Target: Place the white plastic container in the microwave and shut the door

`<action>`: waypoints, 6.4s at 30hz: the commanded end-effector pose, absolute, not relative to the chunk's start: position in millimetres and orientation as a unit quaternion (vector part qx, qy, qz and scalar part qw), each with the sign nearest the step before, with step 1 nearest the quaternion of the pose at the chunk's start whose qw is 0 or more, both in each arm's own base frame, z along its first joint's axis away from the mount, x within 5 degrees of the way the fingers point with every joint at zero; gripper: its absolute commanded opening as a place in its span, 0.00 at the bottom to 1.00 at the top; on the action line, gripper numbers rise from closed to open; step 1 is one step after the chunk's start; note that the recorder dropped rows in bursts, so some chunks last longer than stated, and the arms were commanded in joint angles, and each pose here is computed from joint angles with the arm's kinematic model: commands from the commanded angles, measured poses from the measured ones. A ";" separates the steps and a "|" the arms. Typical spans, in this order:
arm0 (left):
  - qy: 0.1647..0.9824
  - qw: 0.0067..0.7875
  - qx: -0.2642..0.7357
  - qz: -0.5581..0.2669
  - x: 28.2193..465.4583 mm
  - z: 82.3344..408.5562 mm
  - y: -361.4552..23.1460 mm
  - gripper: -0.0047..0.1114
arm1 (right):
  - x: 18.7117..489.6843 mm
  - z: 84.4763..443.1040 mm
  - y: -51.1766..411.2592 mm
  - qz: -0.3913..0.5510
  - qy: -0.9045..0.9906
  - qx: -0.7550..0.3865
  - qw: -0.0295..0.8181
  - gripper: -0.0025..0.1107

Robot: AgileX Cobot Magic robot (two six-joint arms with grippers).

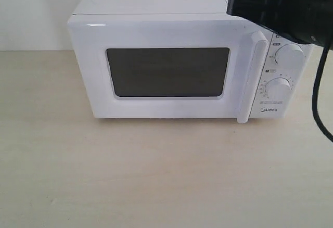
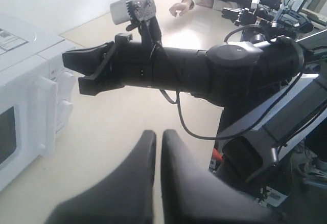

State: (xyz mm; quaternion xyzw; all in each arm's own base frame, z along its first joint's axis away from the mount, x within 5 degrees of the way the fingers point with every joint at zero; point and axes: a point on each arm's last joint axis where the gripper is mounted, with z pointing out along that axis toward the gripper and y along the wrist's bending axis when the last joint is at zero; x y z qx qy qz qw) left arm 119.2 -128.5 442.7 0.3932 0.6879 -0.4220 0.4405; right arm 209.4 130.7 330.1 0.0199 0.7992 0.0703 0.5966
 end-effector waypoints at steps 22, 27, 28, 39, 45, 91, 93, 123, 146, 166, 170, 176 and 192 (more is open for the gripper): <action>0.678 0.458 0.384 -0.428 111.2 449.9 -125.1 0.08 | 209.1 333.7 127.3 0.069 0.796 0.029 0.601 0.02; 0.678 0.458 0.384 -0.428 111.2 449.9 -125.1 0.08 | 209.1 333.7 127.3 0.069 0.796 0.029 0.601 0.02; 0.678 0.458 0.384 -0.428 111.2 449.9 -125.1 0.08 | 209.1 333.7 127.3 0.069 0.796 0.029 0.601 0.02; 0.678 0.458 0.384 -0.428 111.2 449.9 -125.1 0.08 | 191.5 351.0 103.0 0.073 0.774 0.041 0.628 0.02; 0.678 0.458 0.384 -0.428 111.2 449.9 -125.1 0.08 | 166.3 342.1 61.0 0.143 0.754 0.038 0.640 0.02; 0.678 0.459 0.383 -0.428 111.4 450.0 -125.0 0.08 | 60.9 209.9 4.4 0.237 0.672 0.181 0.678 0.02; 0.678 0.459 0.383 -0.428 111.4 450.0 -125.0 0.08 | 60.9 210.0 4.9 0.225 0.676 0.165 0.682 0.02; 0.678 0.459 0.383 -0.428 111.4 450.0 -125.0 0.08 | 56.4 198.6 3.6 0.100 0.731 0.058 0.673 0.02; 0.678 0.459 0.383 -0.428 111.4 450.0 -125.0 0.08 | 53.3 181.8 2.4 -0.001 0.792 -0.047 0.609 0.02; 0.678 0.459 0.383 -0.428 111.4 450.0 -125.0 0.08 | 53.4 182.2 2.4 -0.001 0.790 -0.047 0.611 0.02; 0.678 0.459 0.383 -0.428 111.4 450.0 -125.0 0.08 | 53.4 182.2 2.4 -0.001 0.790 -0.047 0.611 0.02; 0.689 0.488 0.423 -0.330 107.4 449.2 -111.7 0.08 | 53.4 182.2 2.4 -0.001 0.790 -0.047 0.611 0.02; 0.679 0.706 0.203 0.014 15.7 396.7 -13.7 0.08 | 53.4 182.2 2.4 -0.001 0.790 -0.047 0.611 0.02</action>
